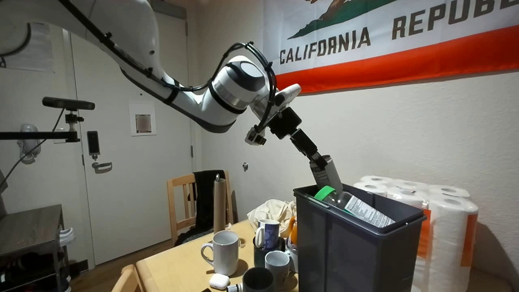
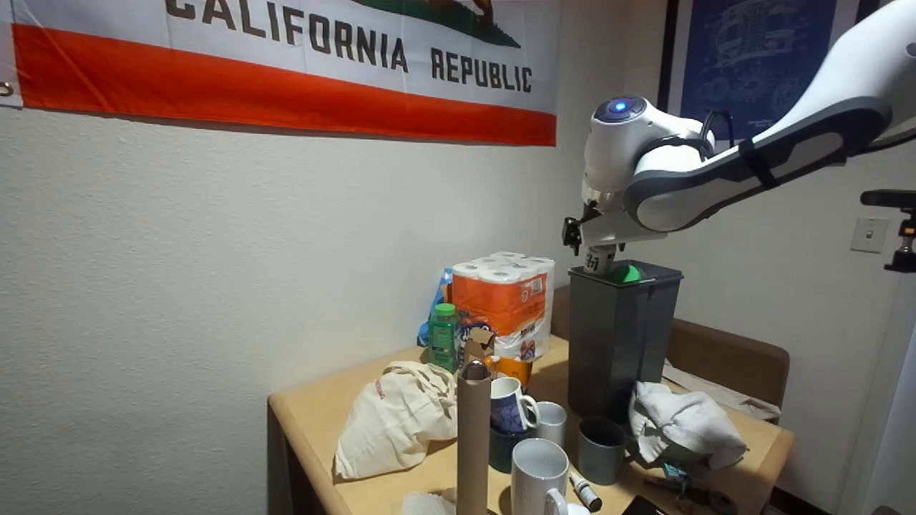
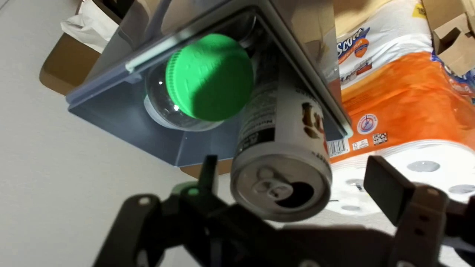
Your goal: Put the can and the tissue roll in the bin
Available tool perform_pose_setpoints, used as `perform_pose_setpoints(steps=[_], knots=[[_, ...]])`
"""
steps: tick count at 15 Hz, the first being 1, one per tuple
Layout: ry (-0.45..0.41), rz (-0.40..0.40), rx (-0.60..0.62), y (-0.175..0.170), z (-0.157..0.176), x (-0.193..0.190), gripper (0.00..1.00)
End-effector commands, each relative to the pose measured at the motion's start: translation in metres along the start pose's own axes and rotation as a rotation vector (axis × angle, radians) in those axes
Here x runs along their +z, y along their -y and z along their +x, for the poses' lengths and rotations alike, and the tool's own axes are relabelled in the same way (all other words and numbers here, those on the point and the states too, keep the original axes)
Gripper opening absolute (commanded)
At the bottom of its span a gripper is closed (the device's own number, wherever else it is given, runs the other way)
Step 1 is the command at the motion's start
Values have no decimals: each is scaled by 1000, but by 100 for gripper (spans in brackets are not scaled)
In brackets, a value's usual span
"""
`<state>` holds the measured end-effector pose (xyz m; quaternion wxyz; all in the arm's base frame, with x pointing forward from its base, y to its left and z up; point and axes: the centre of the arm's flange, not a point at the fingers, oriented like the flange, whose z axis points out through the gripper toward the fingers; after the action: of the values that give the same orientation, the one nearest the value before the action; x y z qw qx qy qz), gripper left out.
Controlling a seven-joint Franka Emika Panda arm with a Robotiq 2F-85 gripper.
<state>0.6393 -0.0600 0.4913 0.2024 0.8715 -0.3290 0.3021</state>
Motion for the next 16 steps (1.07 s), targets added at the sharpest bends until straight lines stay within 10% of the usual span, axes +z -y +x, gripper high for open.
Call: perform_pose_setpoints(steps=[1,9,16], knots=[[3,25,-44,13,0,-40,100],[88,158,-284,78,-31,-145,100],[345,332,-510,136,-99,-123,100]])
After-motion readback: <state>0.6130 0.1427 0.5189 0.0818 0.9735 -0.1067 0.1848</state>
